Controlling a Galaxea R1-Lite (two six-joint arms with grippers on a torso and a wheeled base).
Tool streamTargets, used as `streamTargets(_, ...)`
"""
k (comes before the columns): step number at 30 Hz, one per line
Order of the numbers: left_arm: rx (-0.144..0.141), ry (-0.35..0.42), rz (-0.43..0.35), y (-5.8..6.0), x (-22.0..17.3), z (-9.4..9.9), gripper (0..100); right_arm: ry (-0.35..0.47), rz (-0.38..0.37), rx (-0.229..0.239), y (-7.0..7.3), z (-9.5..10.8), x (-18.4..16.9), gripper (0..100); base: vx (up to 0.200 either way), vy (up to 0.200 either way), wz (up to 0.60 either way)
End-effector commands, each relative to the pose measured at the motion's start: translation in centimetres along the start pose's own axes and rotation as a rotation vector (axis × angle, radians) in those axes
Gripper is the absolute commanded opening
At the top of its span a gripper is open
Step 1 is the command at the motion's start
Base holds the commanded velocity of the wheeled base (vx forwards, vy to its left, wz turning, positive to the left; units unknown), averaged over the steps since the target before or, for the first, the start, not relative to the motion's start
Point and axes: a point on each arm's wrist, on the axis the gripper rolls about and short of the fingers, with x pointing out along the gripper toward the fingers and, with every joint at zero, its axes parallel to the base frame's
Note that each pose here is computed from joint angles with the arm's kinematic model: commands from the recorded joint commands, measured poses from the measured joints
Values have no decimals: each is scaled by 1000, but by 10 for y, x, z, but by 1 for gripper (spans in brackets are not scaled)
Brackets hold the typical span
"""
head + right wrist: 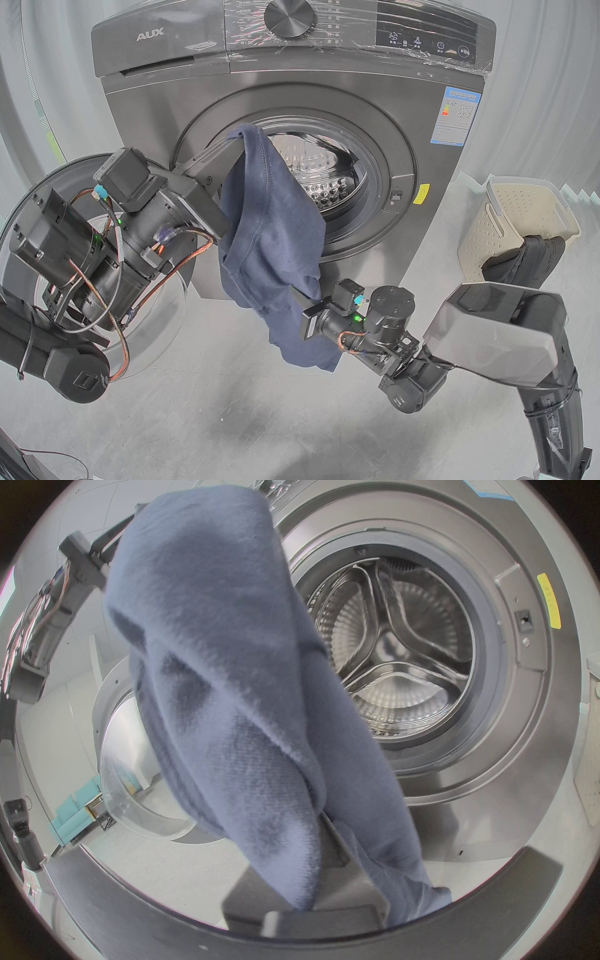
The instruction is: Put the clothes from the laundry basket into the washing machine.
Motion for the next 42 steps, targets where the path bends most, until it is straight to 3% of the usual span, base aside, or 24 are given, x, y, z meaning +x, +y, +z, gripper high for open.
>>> streamTargets(1, 18, 79, 72, 23, -5, -22, 0, -71, -54, -11, -17, 52, -18, 0, 0, 0, 0)
streamTargets(4, 21, 148, 104, 37, -11, -41, 0, -112, -78, -19, -24, 80, -31, 0, 0, 0, 0)
streamTargets(8, 14, 218, 135, 47, -18, -62, 0, -154, -110, -26, -27, 109, -46, 0, 0, 0, 0)
streamTargets(11, 13, 251, 152, 52, -22, -71, 0, -166, -118, -27, -26, 119, -52, 0, 0, 0, 0)
streamTargets(13, 7, 303, 176, 62, -28, -86, 0, -187, -122, -30, -26, 130, -57, 0, 0, 0, 0)
streamTargets(18, -5, 381, 185, 71, -39, -106, 0, -209, -134, -32, -26, 139, -61, 0, 0, 0, 0)
streamTargets(21, -20, 422, 157, 69, -46, -112, 0, -203, -135, -33, -26, 138, -62, 0, 0, 0, 0)
streamTargets(28, -15, 448, 127, 65, -51, -114, 0, -200, -129, -32, -24, 137, -61, 0, 0, 0, 0)
streamTargets(29, -15, 452, 123, 65, -52, -114, 100, -206, -127, -32, -23, 139, -60, 0, 0, 0, 0)
streamTargets(37, -46, 542, 83, 57, -69, -126, 100, -216, -148, -41, -32, 141, -59, 0, 0, 0, 0)
streamTargets(42, -32, 600, 10, 49, -80, -133, 100, -221, -137, -40, -28, 142, -58, 0, 0, 0, 0)
